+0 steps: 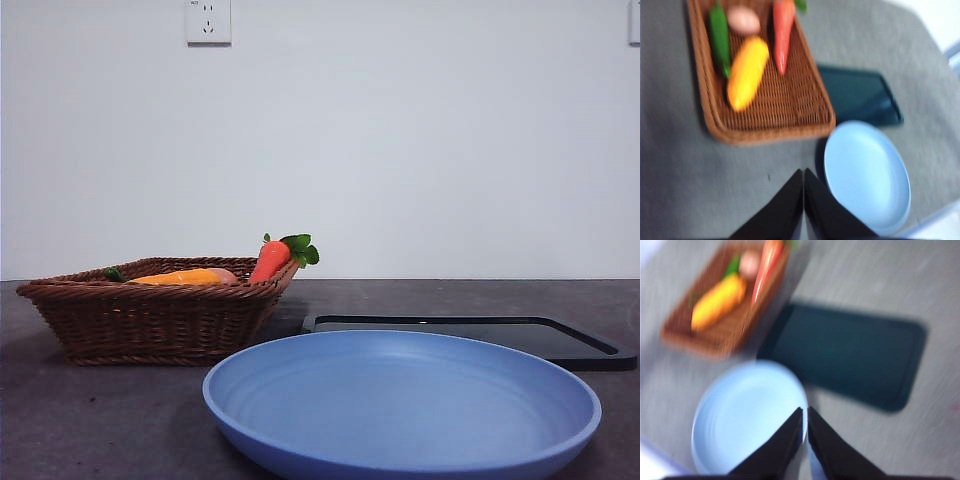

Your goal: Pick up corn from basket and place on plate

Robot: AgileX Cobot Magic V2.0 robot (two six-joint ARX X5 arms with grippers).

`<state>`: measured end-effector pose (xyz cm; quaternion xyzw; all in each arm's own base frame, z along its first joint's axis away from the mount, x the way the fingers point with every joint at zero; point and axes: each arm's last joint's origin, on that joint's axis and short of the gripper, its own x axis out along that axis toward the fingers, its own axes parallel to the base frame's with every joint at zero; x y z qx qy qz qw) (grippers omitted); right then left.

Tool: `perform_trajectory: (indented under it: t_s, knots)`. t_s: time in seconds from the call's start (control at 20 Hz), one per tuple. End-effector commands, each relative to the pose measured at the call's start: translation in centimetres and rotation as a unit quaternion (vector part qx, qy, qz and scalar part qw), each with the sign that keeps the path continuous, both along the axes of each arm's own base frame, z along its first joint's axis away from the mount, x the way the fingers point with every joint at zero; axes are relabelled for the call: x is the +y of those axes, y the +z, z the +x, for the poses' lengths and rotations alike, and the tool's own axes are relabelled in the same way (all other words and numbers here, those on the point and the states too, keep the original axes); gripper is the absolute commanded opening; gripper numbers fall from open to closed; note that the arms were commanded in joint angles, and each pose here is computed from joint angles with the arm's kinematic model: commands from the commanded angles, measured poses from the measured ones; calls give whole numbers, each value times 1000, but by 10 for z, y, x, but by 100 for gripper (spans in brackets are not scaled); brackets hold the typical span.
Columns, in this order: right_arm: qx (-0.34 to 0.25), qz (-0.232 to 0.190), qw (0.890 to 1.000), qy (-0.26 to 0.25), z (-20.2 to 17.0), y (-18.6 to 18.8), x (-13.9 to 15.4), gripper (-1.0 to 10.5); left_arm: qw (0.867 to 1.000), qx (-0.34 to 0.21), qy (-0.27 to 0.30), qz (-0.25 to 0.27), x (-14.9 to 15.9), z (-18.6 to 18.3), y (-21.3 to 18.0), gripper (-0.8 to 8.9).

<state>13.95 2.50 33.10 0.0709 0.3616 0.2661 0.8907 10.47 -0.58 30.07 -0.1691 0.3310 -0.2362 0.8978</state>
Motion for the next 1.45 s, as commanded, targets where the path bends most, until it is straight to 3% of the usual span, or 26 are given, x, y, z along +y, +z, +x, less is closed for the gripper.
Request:
perform_trajectory:
  t_s: [0.05,0.25,0.35,0.45,0.5,0.9,1.45]
  knots:
    - [16,-33,999,33,4,-4,5,2,999,6,-39,21,-3,2,-1,5]
    - [34,-57,997,40,7,-9,10,3,998,10,-57,21,-7,2,-2,51]
    - [36,-55,997,42,7,-9,11,65,998,12,-55,20,-7,2,-2,204]
    - [43,-48,997,35,7,-9,12,218,999,19,-49,12,-7,2,-2,391]
    - [45,-45,997,32,7,-9,12,305,999,21,-48,9,-7,2,-2,439]
    - [88,-46,994,47,26,-21,23,331,999,13,-48,9,-7,3,-1,451]
    - [221,-82,967,101,106,-104,68,330,999,7,-48,9,-7,4,0,451]
